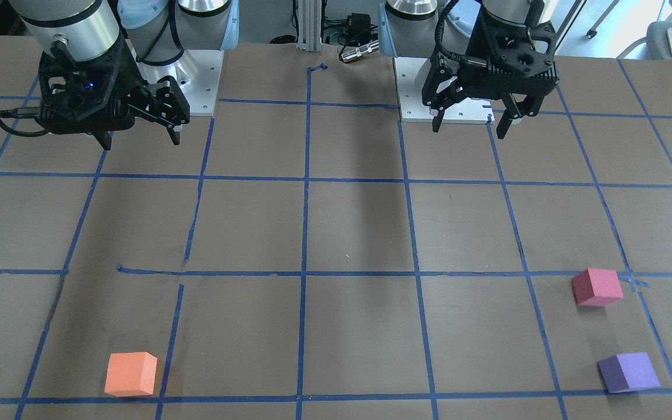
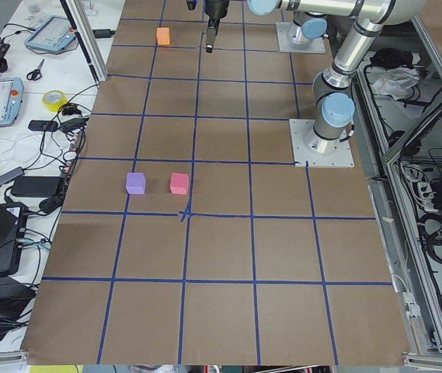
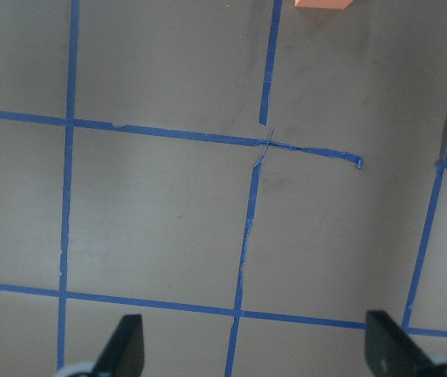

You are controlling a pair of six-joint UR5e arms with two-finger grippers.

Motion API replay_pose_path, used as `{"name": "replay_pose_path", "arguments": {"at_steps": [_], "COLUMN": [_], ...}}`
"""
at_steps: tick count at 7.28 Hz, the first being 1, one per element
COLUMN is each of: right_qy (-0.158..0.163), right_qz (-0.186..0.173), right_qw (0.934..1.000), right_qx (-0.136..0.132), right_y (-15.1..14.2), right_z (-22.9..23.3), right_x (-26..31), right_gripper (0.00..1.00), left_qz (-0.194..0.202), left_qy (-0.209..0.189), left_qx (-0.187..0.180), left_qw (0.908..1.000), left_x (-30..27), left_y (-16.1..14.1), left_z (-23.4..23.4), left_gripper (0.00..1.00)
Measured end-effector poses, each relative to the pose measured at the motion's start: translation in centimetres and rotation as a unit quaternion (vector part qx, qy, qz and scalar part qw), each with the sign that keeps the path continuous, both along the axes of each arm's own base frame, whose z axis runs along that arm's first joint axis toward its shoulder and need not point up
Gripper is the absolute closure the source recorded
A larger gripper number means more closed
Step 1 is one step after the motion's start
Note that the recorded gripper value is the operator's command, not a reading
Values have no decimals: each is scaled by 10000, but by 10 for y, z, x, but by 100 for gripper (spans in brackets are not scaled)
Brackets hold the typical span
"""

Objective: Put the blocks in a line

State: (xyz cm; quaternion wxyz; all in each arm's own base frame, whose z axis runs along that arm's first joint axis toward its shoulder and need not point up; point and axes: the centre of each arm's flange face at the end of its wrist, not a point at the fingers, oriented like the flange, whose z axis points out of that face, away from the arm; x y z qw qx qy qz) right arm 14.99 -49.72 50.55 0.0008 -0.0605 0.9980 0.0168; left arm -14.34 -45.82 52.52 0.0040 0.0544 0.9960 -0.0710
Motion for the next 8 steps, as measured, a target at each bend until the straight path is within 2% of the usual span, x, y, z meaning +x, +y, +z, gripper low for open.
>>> {"name": "replay_pose_path", "arguments": {"at_steps": [3,5,8], "right_qy": [4,-39,-26], "right_qz": [-69,-136,-175], "right_qw": [9998,9996,9993], "right_qx": [185,260,-328], "right_y": [-4,-31,-96], "right_z": [-10,-36,-82], "right_x": [-7,-20,-34], "right_gripper": [0,0,0], "left_qz": [0,0,0], "left_qy": [0,0,-1], "left_qx": [-2,10,15], "left_qw": [10000,10000,10000], "left_x": [0,0,0], "left_y": [0,0,0], "left_z": [0,-1,-1], "left_gripper": [0,0,0]}}
